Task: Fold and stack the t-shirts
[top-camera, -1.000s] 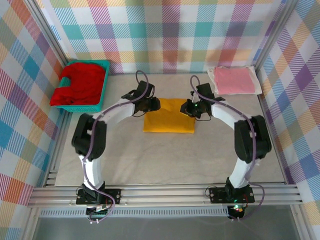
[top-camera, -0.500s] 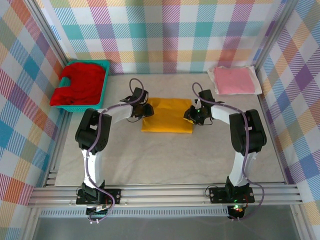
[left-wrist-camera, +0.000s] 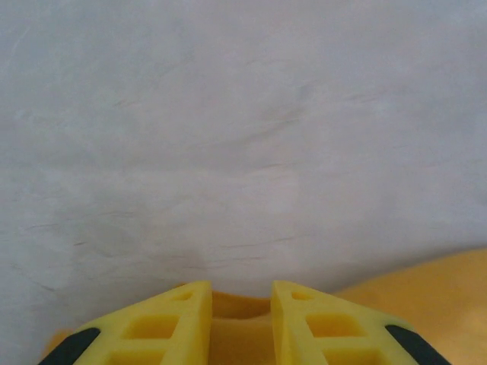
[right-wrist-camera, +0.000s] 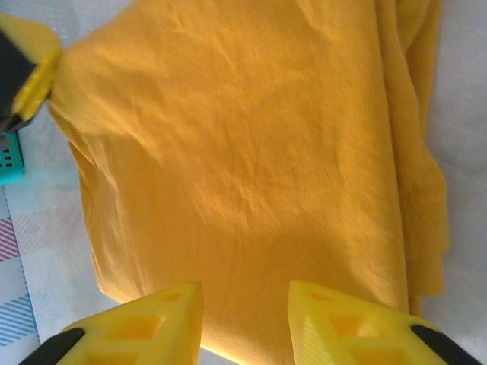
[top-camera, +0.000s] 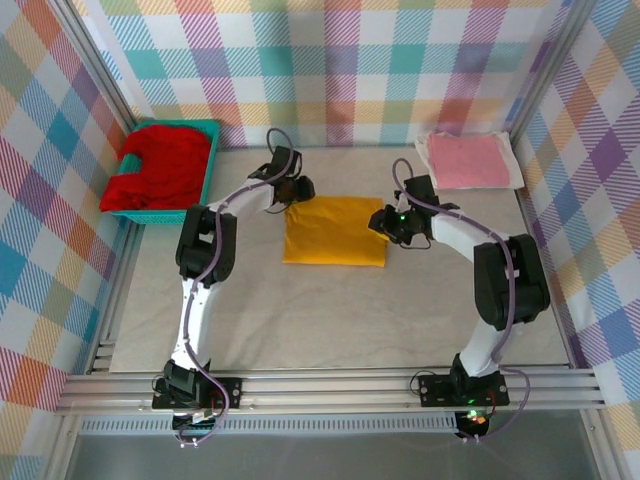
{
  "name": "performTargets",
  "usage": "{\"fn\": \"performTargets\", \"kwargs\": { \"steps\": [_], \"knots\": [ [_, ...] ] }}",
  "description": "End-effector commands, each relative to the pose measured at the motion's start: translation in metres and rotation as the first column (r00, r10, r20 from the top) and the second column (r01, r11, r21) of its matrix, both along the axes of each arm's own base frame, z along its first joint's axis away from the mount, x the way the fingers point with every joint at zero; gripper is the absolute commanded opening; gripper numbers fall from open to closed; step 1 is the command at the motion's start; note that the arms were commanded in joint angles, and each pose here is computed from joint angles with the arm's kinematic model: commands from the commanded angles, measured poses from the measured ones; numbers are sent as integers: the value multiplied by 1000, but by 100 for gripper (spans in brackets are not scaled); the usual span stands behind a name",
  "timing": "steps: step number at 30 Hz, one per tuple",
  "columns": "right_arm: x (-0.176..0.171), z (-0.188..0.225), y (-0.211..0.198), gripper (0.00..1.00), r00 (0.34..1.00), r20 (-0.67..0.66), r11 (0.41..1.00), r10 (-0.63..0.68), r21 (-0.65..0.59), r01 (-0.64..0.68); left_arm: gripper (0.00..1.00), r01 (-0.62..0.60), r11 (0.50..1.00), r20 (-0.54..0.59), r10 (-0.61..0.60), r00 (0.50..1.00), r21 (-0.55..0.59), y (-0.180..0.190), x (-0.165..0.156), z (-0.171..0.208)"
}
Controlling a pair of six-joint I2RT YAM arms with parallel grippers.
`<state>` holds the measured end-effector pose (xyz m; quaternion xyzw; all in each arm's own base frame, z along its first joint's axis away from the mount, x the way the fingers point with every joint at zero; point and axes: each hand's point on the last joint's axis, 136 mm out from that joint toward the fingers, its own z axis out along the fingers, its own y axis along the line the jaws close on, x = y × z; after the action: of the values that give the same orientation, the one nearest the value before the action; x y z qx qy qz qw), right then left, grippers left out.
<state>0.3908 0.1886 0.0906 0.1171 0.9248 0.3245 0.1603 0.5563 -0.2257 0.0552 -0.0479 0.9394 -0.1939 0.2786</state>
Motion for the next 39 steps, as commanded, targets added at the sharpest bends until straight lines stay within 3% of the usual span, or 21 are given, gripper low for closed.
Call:
{"fn": "performTargets", "kwargs": {
  "steps": [1,7,11,15,19,23,30,36,39],
  "knots": [
    [-4,23,-5,38,999,50,1000,-5,15,4,28,-31,999,-16,31,999,24,26,-1,10],
    [-8,32,-10,43,996,88,1000,-8,-3,8,40,-172,983,204,155,967,68,66,-29,107],
    [-8,16,-20,51,998,57,999,-14,-33,16,42,-116,993,281,101,954,37,52,-69,138],
    [4,3,-27,58,999,43,995,14,-99,-10,36,-2,1000,132,-1,991,19,16,-116,92],
    [23,-1,-21,64,994,63,989,89,-122,-81,34,-34,998,-2,34,999,45,17,-144,21],
    [36,-17,-6,67,986,11,982,167,-92,-166,29,-55,995,-52,60,997,85,25,-151,-14],
    [47,-40,13,68,975,-1,974,220,-48,-220,27,-43,993,-85,52,995,112,25,-149,-40],
    [43,-59,41,61,956,-36,957,291,8,-290,25,-43,993,-92,53,994,113,23,-147,-48],
    [42,-58,57,47,954,-22,953,298,73,-296,25,-45,992,-86,56,995,118,24,-146,-48]
  ]
}}
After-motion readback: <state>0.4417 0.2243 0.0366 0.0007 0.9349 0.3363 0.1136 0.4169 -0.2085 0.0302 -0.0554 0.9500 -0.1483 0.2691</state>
